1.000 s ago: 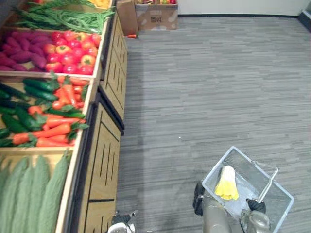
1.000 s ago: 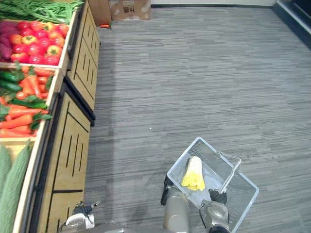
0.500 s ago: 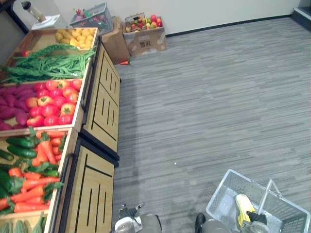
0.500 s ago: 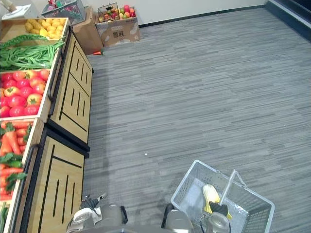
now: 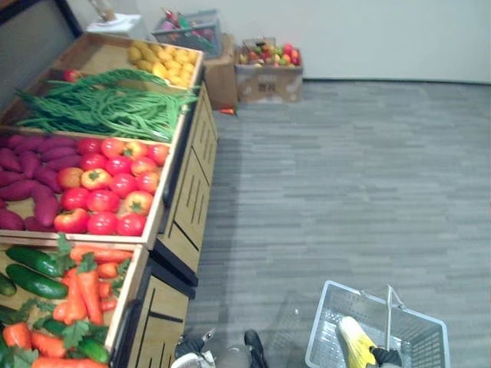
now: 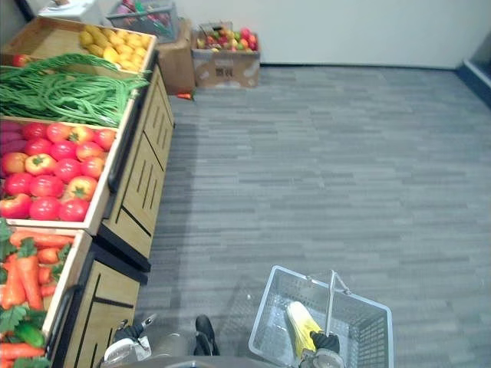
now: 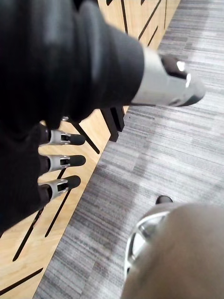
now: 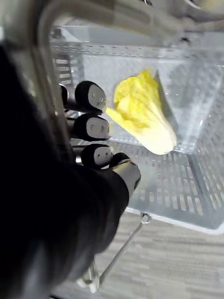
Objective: Pick vegetable in the basket
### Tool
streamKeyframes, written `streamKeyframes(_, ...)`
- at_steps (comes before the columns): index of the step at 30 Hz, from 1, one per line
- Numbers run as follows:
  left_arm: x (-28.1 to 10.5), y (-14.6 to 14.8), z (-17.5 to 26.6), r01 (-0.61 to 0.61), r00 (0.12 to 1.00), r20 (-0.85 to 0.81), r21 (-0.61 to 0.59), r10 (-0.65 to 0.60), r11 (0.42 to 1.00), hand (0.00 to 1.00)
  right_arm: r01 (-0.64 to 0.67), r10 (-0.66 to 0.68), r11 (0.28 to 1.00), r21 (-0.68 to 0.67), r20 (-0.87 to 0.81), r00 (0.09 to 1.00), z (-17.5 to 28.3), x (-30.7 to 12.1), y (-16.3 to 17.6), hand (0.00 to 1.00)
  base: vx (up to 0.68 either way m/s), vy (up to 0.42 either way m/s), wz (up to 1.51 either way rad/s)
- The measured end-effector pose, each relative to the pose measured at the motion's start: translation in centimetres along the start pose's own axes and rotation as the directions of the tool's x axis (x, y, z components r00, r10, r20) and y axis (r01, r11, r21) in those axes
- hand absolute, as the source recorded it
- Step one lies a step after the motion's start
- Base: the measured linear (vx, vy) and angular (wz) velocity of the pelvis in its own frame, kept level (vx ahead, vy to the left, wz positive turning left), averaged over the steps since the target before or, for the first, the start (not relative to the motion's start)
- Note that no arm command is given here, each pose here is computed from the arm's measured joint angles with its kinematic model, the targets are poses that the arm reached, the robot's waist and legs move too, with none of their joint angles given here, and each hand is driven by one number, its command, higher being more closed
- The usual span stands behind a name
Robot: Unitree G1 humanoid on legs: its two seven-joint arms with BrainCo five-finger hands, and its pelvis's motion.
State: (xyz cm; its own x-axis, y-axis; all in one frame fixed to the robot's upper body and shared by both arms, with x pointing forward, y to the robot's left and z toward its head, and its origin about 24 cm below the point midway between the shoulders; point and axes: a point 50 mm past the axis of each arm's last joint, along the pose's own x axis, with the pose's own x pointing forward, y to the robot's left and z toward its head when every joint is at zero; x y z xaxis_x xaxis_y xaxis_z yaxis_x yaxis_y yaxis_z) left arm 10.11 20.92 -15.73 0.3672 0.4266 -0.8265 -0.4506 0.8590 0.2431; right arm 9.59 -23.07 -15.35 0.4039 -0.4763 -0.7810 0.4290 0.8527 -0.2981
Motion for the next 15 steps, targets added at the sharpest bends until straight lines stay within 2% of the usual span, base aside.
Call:
streamKeyframes(3, -0.1, -0.1, -0.6, 0.025, 1.0, -0.014, 0.103, -0.024, 0.994, 0.0, 0.024, -0.024, 1.0, 0.003, -0.005, 1.0, -0.2, 0.1, -0.7, 1.0, 0.34, 0.143, 0.92)
streamKeyframes(7, -0.2, -0.4, -1.2, 0.035, 0.999, -0.037, 0.12, -0.03, 0.992, 0.0, 0.075, -0.077, 0.994, 0.082, 0.014, 0.997, 0.6, 0.4, -1.5, 1.0, 0.45, 0.043, 1.36)
streamKeyframes(11, -0.3, -0.5, -1.2, 0.012, 0.999, -0.045, 0.014, -0.012, 1.0, 0.0, 0.096, -0.094, 0.988, 0.119, -0.022, 0.995, -0.1, 0.2, -1.8, 1.0, 0.35, -0.196, 1.47)
streamKeyframes(15, -0.3, 0.2, -0.7, -0.028, 0.999, -0.031, -0.088, 0.025, 0.996, 0.0, 0.071, -0.061, 0.988, 0.136, -0.075, 0.995, -1.7, -0.6, -0.2, 1.0, 0.3, -0.404, 1.44)
